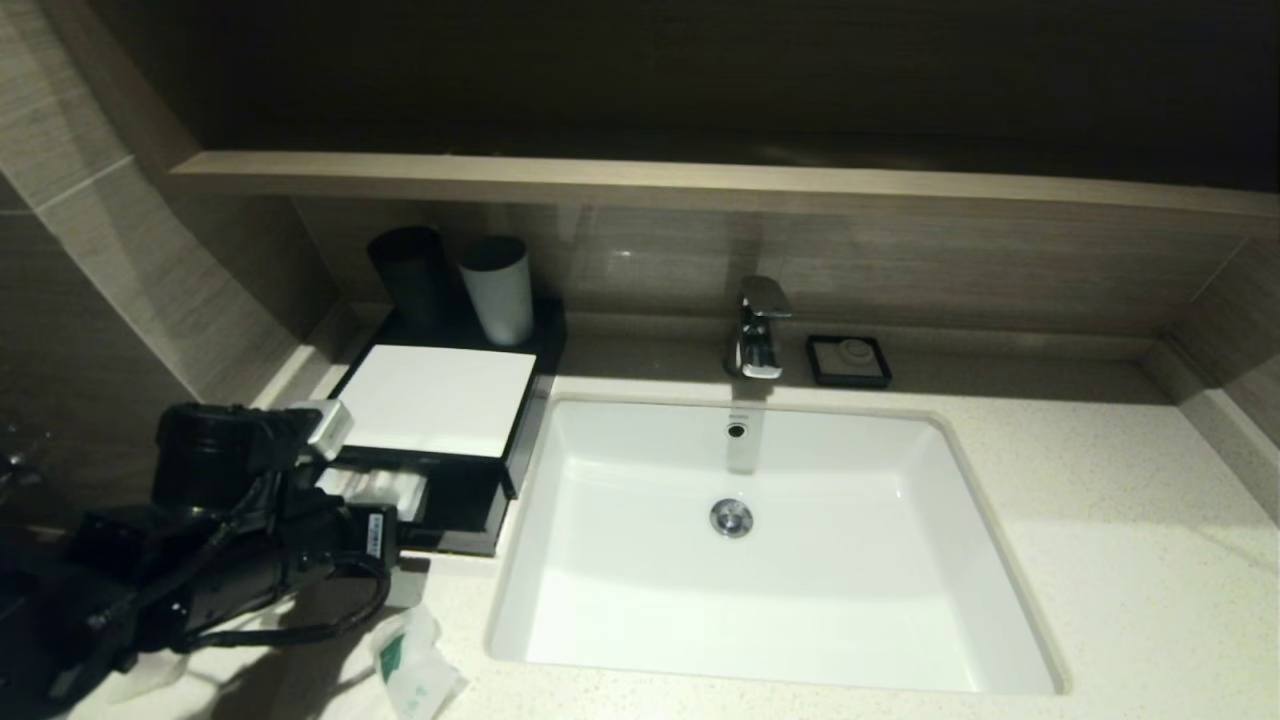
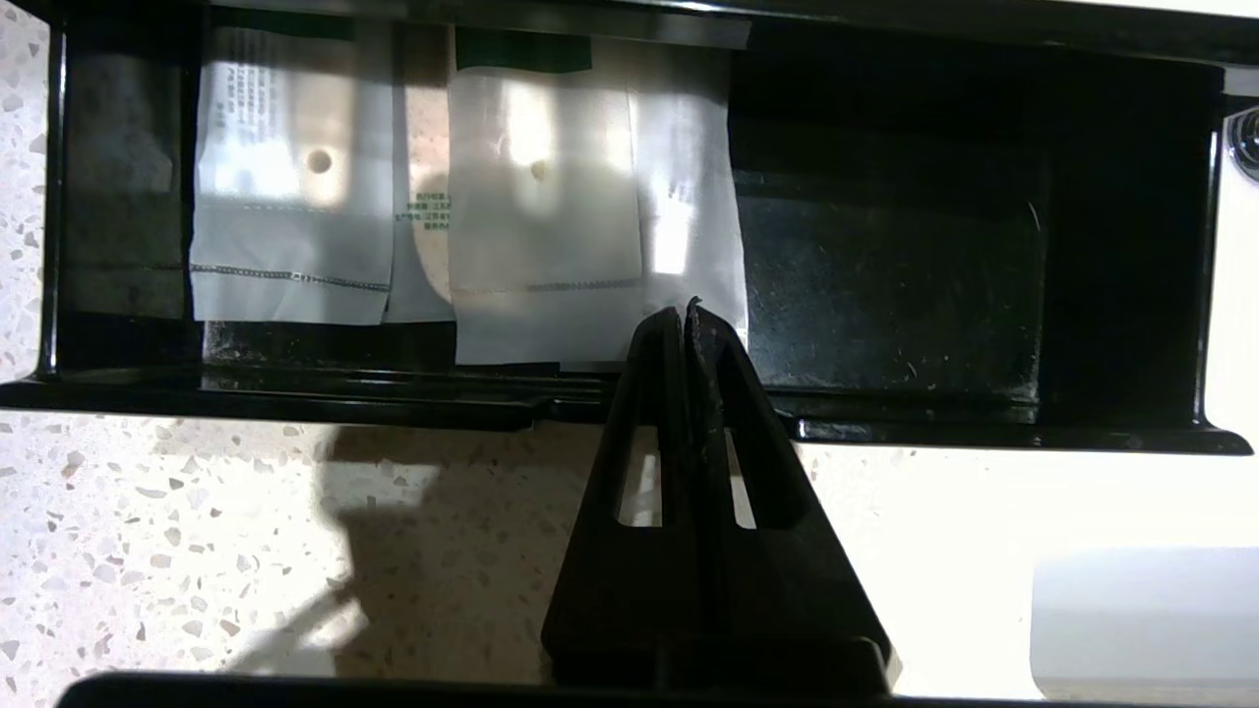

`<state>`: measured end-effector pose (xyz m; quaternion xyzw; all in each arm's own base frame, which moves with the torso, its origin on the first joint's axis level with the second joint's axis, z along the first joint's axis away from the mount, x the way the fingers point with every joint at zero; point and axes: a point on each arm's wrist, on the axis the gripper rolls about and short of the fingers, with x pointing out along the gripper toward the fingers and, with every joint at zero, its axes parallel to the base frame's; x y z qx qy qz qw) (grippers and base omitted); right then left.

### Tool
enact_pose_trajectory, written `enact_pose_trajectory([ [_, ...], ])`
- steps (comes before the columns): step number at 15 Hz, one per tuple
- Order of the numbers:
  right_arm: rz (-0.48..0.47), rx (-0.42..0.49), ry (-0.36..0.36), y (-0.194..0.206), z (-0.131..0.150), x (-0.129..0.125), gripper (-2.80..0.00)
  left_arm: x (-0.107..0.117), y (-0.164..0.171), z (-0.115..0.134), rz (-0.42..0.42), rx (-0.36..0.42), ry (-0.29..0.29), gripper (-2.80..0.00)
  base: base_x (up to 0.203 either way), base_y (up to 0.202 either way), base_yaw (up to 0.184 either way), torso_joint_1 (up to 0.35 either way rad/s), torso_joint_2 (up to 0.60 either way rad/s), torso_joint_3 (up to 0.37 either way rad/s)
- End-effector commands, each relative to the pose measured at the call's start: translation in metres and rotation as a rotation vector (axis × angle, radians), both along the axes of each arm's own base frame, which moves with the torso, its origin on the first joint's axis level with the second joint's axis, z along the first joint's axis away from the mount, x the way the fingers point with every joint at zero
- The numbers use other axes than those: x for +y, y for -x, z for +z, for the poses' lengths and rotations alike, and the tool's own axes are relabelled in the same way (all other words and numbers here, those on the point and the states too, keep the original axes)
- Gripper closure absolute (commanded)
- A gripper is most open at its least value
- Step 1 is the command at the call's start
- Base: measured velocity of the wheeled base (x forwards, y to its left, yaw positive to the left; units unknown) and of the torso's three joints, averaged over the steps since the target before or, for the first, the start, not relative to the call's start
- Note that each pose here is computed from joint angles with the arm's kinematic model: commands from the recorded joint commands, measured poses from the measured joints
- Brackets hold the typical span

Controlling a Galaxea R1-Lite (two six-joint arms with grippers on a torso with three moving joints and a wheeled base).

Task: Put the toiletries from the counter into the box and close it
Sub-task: Open the drawer

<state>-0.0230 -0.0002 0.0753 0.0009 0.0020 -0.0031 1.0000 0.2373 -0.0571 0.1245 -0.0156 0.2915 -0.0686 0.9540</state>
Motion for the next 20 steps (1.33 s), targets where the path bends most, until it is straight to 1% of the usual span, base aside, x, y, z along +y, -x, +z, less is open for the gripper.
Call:
enact_pose_trajectory([
  [1,0.000,0.001,0.000,0.000,0.000,0.000,0.00,0.000,0.003,0.004,-0.002,-0.005,0.001,0.00,0.000,0.000,0.000,0.000,0.00,0.000],
  [9,0.000,0.001,0.000,0.000,0.000,0.000,0.00,0.003,0.014,0.004,-0.010,0.048,-0.024,0.00,0.000,0.000,0.000,0.000,0.00,0.000],
  [13,0.000,0.001,0.000,0.000,0.000,0.000,0.00,0.004,0.019,0.004,-0.015,0.054,-0.032,0.00,0.000,0.000,0.000,0.000,0.00,0.000],
  [17,0.000,0.001,0.000,0.000,0.000,0.000,0.00,0.004,0.026,0.006,-0.025,0.077,-0.043,0.00,0.000,0.000,0.000,0.000,0.00,0.000],
  [20,0.000,0.001,0.000,0.000,0.000,0.000,0.00,0.004,0.032,0.006,-0.033,0.105,-0.050,0.00,0.000,0.000,0.000,0.000,0.00,0.000],
])
